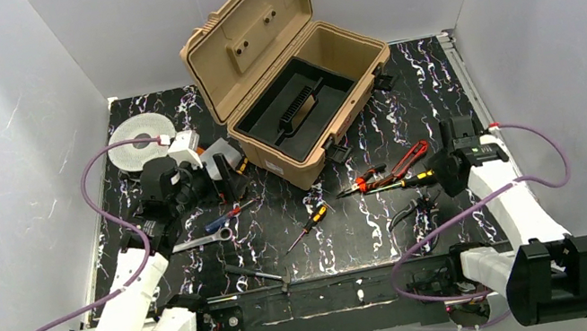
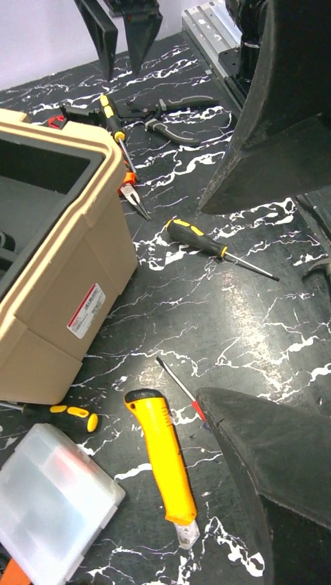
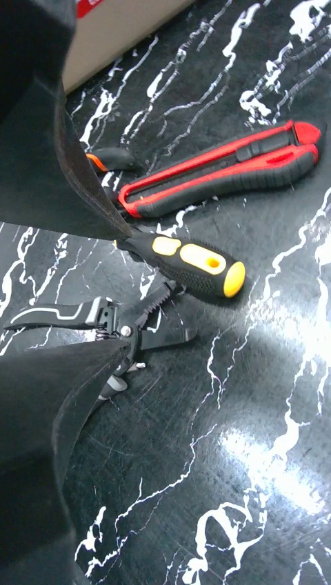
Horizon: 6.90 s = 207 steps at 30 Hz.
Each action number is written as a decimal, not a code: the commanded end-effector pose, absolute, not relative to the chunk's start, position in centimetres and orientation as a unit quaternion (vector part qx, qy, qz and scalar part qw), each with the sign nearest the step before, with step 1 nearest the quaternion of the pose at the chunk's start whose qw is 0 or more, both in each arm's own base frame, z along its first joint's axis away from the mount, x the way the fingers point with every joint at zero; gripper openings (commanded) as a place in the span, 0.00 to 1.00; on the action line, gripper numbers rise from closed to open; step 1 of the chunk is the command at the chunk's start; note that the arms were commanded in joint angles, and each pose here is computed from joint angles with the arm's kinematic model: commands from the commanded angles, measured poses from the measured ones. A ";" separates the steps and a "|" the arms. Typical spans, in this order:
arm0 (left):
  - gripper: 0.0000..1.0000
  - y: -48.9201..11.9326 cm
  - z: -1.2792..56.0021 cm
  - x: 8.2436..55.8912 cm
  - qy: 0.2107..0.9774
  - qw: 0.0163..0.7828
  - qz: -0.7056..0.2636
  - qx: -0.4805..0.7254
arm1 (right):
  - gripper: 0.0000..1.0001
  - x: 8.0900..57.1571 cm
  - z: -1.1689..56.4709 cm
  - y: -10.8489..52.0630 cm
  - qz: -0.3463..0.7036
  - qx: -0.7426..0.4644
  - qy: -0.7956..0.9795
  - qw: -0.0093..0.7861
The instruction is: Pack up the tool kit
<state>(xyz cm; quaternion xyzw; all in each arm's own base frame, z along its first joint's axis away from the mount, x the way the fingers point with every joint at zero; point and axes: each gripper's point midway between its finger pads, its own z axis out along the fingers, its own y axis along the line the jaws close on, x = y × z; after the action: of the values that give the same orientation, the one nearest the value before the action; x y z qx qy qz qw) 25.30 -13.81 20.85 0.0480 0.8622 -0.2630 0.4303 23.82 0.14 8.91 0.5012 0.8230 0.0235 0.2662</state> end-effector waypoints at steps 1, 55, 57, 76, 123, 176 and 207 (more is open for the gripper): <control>0.96 -14.4 22.4 25.0 0.840 0.458 -0.281 0.070 | 0.61 25.3 8.3 0.1 0.055 0.543 0.790 0.279; 0.96 -15.0 22.8 24.6 0.829 0.464 -0.299 0.088 | 0.01 39.3 41.8 -4.3 0.157 0.293 0.598 0.729; 0.96 -15.2 22.8 24.5 0.830 0.460 -0.302 0.094 | 0.01 41.0 43.0 -3.3 0.165 0.270 0.598 0.736; 1.00 -15.1 22.5 24.6 0.831 0.460 -0.294 0.110 | 0.01 58.1 44.0 7.4 0.111 0.133 0.603 0.779; 1.00 -14.8 23.0 24.1 0.827 0.467 -0.294 0.107 | 0.84 52.7 31.6 15.0 0.309 0.229 0.757 0.528; 0.79 -29.4 5.9 20.3 0.851 0.375 -0.217 0.298 | 0.74 24.2 15.9 8.0 0.212 0.368 0.828 0.366; 0.00 -33.1 16.1 15.7 0.765 0.388 -0.383 0.342 | 0.75 21.9 24.5 17.1 0.445 0.047 0.802 0.396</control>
<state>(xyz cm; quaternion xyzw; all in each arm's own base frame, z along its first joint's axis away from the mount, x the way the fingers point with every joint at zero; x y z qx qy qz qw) 17.09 -31.46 10.90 0.3184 0.8104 -0.3184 0.3748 22.75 13.43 18.12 0.1956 0.8531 0.3354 0.3486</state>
